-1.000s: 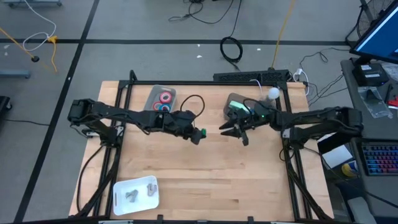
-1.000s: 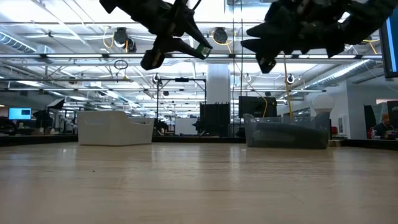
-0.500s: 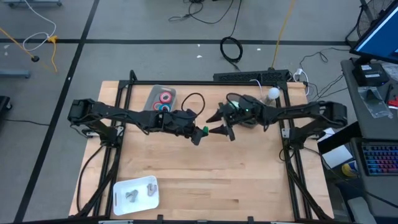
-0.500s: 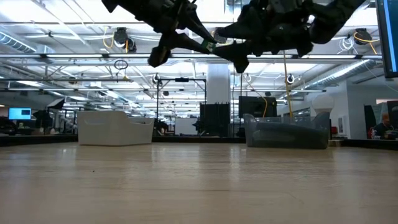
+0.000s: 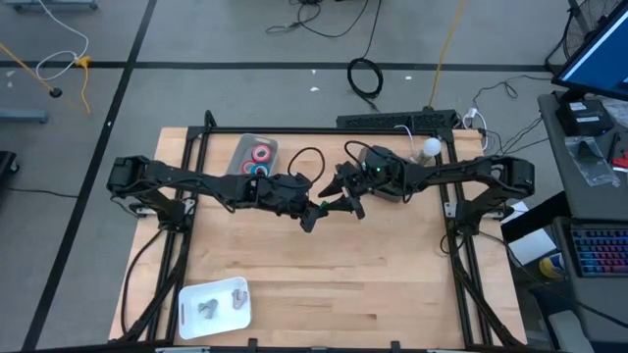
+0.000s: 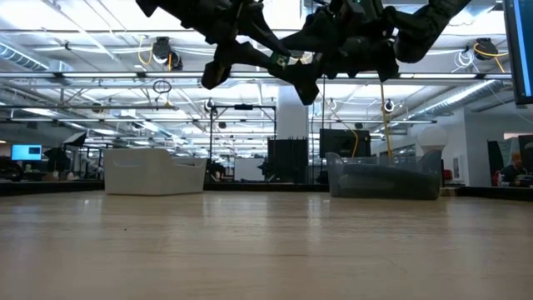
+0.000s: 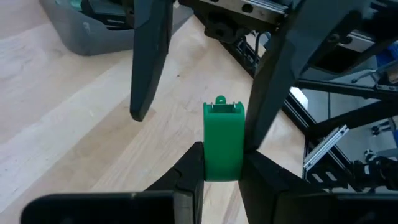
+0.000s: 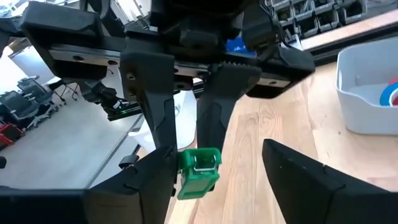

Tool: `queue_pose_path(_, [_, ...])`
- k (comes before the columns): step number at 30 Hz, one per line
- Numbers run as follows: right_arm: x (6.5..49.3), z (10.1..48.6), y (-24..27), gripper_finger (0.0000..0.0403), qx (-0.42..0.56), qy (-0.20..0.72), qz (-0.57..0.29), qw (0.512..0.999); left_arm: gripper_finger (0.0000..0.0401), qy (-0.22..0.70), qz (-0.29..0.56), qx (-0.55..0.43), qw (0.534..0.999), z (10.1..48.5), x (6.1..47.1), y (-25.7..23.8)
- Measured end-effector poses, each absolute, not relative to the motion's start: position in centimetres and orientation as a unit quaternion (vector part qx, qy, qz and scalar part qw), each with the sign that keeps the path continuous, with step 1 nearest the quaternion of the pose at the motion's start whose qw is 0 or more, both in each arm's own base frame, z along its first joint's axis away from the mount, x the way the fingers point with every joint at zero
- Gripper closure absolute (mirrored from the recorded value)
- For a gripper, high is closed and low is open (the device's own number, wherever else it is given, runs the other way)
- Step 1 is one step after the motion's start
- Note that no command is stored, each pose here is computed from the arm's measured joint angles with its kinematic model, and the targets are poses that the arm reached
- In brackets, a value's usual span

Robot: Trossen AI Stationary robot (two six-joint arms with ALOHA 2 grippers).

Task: Pick and place Stapler, Stapler remover, tape
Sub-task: Put the green stapler into the black bin

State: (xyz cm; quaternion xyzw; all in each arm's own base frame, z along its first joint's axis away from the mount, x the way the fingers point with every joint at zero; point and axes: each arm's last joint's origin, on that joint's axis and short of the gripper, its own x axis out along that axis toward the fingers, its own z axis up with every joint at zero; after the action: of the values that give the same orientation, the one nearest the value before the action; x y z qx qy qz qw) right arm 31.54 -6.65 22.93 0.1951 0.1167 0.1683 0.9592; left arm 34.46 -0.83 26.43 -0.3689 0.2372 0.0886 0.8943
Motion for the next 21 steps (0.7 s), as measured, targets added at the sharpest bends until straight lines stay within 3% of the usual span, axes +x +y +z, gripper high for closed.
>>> queue_pose_path(21, [31.48, 22.79, -6.59, 0.0301, 0.208, 0.127, 0.18, 0.953, 0.0325, 0.24, 0.093, -0.359, 0.897, 26.29, 34.46, -0.18])
